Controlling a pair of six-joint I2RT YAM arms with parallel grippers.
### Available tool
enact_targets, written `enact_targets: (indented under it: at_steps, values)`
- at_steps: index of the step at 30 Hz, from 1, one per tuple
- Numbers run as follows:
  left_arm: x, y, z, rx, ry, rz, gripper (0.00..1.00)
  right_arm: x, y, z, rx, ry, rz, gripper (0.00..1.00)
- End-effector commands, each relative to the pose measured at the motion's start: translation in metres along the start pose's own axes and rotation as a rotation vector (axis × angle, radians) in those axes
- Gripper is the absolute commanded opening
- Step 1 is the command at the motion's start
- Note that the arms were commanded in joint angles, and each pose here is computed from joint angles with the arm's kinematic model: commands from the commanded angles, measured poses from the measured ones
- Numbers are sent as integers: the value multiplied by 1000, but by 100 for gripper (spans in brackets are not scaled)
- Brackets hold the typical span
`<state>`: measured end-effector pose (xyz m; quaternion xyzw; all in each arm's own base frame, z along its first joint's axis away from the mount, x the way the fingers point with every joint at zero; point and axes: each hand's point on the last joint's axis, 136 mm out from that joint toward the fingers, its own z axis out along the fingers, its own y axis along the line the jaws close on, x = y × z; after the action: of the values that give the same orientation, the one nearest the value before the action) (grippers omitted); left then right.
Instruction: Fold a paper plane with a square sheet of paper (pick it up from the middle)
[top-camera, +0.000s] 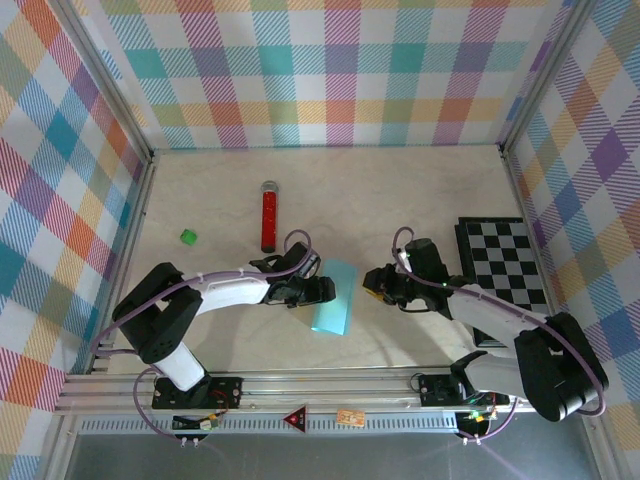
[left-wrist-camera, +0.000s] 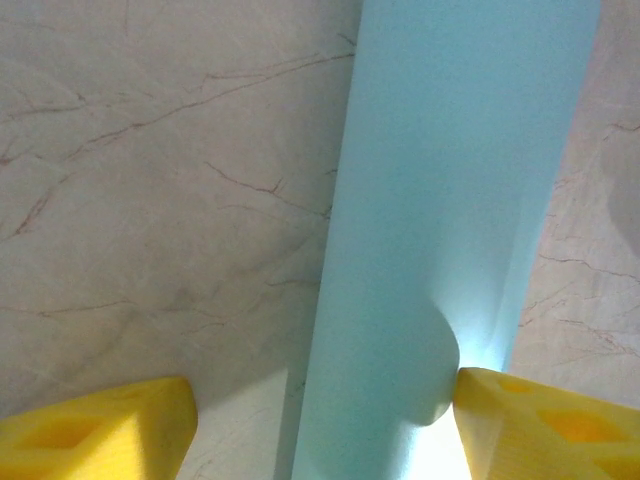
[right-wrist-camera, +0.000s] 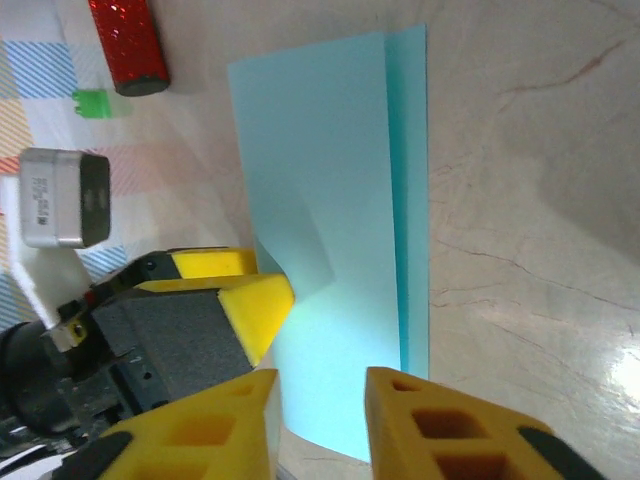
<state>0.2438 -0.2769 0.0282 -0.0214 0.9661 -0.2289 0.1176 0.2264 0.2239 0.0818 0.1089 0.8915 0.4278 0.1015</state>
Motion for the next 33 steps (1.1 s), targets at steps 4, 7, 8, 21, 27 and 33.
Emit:
enact_targets:
  at_steps: [4,7,8,21,27,33]
  values:
    - [12,44,25,-193,55,-4,72,-1,9,13,11,12,-18,27]
    - [18,55,28,-257,74,-1,73,0,5,19,50,7,-26,19]
    - [18,56,29,-267,78,10,73,0,3,20,68,-2,-40,18]
    - [14,55,20,-281,61,78,73,-15,-11,21,190,-82,-42,13]
    - [15,50,14,-247,44,69,73,-11,-8,28,170,-43,-21,15]
    - [18,53,15,-256,56,69,73,-7,-12,21,193,-35,-26,17]
